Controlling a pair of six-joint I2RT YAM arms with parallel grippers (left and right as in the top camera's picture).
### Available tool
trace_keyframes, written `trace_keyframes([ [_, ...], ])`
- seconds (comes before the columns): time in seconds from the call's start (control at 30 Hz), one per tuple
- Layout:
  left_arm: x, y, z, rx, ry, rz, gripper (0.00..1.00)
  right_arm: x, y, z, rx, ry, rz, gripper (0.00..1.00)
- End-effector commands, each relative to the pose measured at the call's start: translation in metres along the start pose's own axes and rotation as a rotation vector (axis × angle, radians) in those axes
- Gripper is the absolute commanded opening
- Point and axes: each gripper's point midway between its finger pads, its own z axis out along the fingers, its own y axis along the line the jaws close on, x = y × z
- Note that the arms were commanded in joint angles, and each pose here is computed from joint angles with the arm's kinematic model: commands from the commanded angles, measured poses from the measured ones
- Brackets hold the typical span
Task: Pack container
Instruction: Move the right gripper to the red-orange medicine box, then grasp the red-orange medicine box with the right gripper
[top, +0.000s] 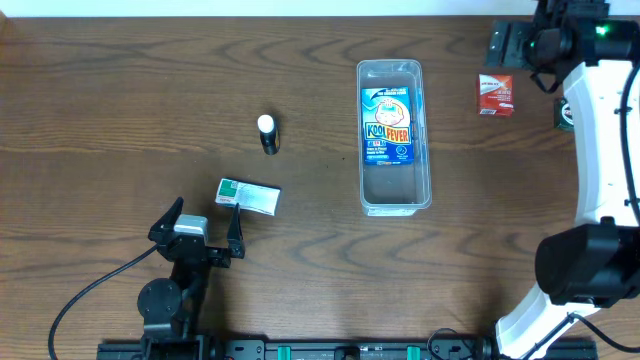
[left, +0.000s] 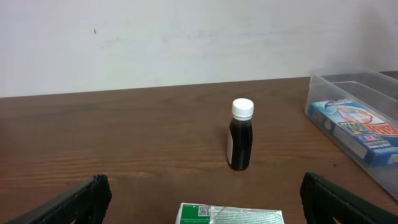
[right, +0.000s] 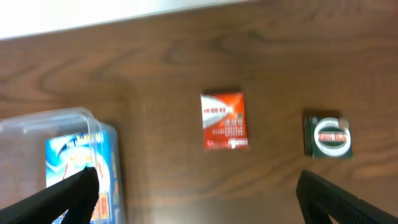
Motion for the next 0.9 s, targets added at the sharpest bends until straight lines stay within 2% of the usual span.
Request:
trace_keyframes([
  [0.0, 0.016, 0.001, 0.001, -0.003, 0.044, -0.002, 0.98, 0.005, -0.010, 0.028, -0.007, 0.035, -0.007, 0.99],
  [0.43, 0.016, 0.001, 0.001, -0.003, 0.044, -0.002, 0.98, 0.030, -0.042, 0.137, 0.058, 0.121, 0.015, 0.98],
  [0.87, 0.016, 0.001, 0.001, -0.003, 0.045, -0.002, 0.98, 0.072, -0.049, 0.198, 0.079, 0.228, 0.009, 0.97],
])
